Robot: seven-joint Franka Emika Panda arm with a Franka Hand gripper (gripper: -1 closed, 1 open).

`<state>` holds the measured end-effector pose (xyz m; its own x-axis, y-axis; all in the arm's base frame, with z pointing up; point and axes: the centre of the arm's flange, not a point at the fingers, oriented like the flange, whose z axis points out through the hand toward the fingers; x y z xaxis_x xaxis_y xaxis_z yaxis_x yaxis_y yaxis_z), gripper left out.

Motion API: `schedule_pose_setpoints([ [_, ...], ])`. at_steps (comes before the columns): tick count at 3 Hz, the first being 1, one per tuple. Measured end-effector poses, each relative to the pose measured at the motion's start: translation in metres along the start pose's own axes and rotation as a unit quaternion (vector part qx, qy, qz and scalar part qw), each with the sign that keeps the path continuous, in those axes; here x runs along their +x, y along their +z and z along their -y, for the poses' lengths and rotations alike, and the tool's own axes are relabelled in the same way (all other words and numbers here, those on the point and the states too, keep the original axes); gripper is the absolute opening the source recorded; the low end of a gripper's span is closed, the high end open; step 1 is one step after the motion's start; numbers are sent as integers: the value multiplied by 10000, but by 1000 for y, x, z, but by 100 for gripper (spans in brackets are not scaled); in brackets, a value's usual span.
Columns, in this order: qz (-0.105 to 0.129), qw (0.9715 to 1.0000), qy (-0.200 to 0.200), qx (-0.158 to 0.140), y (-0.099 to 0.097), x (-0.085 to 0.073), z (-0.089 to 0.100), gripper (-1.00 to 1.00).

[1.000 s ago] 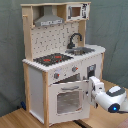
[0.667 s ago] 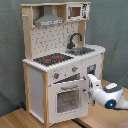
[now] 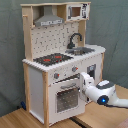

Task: Play with the kitchen

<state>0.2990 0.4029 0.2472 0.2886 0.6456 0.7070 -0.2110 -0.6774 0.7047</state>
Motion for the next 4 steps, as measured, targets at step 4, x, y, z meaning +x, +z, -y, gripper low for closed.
schedule_pose_setpoints([
  [4, -9, 9977, -439, -516, -15, -60, 6, 100],
])
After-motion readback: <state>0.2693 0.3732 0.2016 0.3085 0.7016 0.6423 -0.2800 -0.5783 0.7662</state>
